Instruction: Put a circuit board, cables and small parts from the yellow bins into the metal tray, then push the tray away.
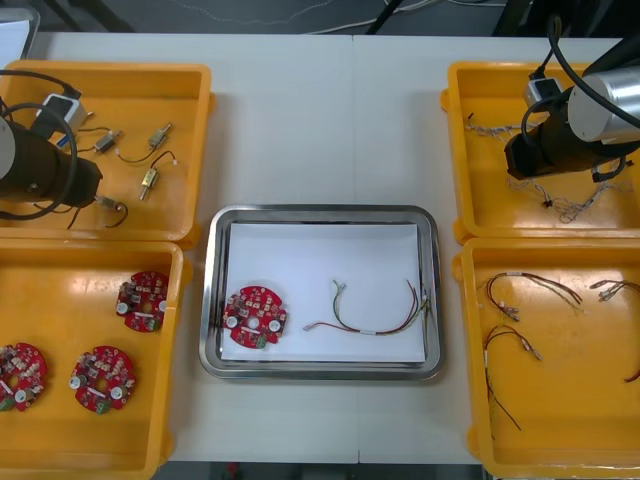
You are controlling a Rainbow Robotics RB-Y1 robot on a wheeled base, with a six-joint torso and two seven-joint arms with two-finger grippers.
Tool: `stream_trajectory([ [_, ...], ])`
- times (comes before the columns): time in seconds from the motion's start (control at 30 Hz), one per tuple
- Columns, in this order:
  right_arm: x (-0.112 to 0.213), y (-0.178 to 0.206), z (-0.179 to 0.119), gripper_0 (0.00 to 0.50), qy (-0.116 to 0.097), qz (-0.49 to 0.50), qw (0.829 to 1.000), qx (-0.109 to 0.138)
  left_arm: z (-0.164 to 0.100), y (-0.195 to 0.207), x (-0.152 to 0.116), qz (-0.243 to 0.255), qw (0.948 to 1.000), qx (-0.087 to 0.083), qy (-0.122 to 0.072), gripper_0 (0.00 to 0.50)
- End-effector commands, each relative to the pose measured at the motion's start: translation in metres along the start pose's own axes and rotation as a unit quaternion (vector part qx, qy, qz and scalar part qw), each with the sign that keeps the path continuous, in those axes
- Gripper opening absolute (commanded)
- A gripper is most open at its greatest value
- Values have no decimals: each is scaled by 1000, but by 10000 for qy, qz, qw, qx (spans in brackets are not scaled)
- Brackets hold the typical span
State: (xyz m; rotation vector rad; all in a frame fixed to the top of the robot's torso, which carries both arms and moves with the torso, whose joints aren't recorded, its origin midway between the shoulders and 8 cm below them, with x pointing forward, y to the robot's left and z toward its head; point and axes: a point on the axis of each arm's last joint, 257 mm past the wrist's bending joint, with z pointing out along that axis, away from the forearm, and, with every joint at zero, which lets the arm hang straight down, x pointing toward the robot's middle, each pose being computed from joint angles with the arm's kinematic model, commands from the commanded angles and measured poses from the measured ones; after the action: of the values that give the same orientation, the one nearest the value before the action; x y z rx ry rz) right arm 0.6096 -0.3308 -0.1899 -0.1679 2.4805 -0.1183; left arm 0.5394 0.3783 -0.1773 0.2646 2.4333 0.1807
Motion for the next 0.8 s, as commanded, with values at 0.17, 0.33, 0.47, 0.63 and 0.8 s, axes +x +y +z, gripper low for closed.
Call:
stream_trajectory([
  [0.17, -23, -43, -16, 0, -174, 216, 9993, 257, -51, -4, -39, -205, 9995, 145, -171, 0],
  [0.33, -23, -43, -15, 0, -168, 246, 9993, 243, -60, -9, -39, -199, 9996, 173, -113, 0],
  [0.47, -23, -43, -16, 0, -171, 265, 9993, 221, -69, -18, -36, -303, 9993, 219, -45, 0],
  [0.63, -25, -43, -18, 0, -191, 271, 9993, 198, -81, -40, -36, -489, 9985, 252, -9, 0],
  [0.8, -26, -42, -18, 0, -197, 283, 9993, 161, -91, -70, -33, -734, 9968, 316, 9, 0],
])
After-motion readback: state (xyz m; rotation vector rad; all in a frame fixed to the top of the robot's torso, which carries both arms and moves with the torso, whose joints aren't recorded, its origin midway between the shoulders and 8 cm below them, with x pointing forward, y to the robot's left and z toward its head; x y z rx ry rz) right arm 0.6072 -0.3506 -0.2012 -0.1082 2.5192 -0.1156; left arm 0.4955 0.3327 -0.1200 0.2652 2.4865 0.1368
